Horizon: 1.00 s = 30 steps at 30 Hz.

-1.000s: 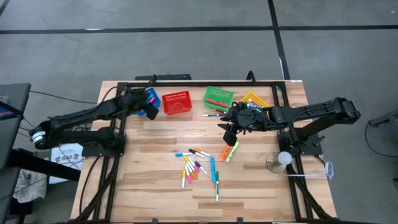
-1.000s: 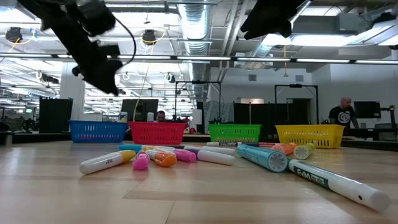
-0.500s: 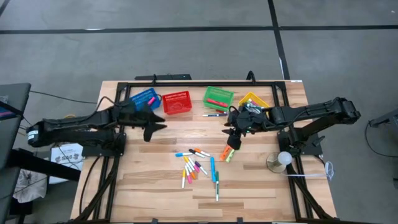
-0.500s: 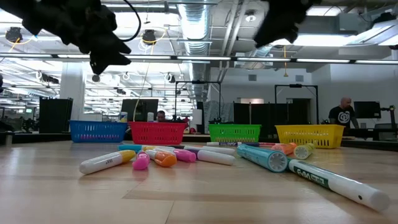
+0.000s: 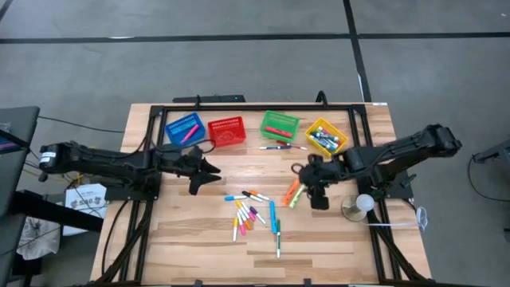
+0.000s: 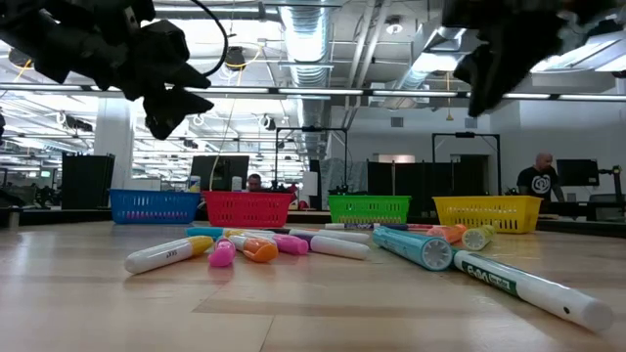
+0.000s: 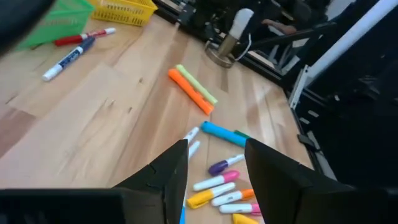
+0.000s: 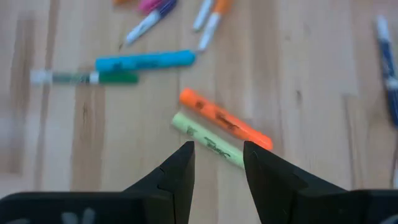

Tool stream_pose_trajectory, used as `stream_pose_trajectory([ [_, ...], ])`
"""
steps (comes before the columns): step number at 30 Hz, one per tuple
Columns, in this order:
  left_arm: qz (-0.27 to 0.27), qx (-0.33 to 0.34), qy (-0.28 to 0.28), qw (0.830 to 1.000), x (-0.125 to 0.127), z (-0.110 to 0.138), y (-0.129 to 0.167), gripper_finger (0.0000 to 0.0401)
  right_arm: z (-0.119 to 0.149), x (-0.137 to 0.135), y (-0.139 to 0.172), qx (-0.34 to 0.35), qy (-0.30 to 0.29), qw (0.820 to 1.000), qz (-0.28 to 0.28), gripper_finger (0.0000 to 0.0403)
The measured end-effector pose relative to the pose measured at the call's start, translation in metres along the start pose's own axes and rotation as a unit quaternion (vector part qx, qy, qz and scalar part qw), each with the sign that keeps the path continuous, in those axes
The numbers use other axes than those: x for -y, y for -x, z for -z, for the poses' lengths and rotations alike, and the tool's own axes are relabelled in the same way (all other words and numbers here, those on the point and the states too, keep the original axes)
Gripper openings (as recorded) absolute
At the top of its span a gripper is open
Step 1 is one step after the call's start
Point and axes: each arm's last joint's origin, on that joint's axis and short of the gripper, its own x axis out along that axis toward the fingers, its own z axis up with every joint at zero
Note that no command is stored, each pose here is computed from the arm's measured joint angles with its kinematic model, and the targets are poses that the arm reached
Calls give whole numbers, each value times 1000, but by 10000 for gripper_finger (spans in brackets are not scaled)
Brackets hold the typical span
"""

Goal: Pick & Place Markers
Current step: Put the large green highlighter pen into the blue bin

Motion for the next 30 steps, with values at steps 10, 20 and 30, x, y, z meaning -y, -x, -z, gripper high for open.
stream_pose_trajectory([
  [10,-19,18,-6,1000,1,0,-7,158,23,-5,-34,16,67,998,-7,129],
  [20,-29,32,-7,999,0,-2,-8,158,25,-2,-90,-34,150,988,-2,129],
  [30,-26,39,6,999,1,-3,-8,158,27,-4,-132,-117,180,977,-6,129],
])
